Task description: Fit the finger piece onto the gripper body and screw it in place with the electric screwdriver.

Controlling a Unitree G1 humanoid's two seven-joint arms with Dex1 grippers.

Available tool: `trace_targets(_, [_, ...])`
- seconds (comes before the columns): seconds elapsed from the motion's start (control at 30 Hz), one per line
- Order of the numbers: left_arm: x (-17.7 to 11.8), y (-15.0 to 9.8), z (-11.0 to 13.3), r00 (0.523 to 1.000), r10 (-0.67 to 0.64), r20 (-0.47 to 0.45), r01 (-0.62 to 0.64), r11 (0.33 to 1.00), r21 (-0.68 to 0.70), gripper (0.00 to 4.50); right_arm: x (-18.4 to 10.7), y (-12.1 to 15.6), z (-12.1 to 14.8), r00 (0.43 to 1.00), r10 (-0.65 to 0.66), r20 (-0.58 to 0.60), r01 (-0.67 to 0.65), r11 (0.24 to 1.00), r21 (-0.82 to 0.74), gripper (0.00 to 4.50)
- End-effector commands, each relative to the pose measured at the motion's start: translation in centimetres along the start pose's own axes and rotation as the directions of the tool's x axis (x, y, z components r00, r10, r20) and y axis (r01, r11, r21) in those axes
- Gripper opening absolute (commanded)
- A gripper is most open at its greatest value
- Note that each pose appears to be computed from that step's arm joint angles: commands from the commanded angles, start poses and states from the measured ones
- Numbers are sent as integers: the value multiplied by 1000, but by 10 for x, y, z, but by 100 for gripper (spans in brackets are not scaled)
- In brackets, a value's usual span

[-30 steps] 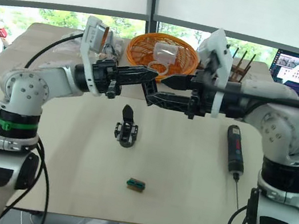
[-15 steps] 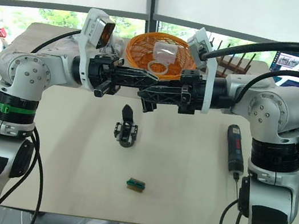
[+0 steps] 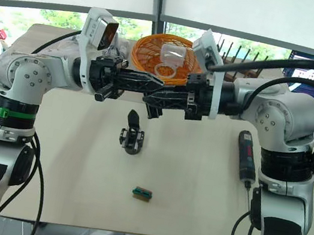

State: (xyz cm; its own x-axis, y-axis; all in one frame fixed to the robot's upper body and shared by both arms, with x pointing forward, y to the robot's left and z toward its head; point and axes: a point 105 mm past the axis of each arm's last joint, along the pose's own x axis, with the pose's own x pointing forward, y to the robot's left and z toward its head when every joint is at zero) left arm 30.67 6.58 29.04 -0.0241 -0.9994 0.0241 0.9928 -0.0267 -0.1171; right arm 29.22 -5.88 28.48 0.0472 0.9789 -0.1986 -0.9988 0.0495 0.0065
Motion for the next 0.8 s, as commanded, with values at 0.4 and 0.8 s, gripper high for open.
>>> trace_targets(0.4, [-118,48,-92,860,319,-397,-191,925,329,450,-14,5,-23,999,-53,13,54,984,-169,36])
trace_targets(0.8, [-85,15,-59,976,136,-168,-141,990,-20,450,-13,-1,-23,997,-72,14,73,983,-171,36])
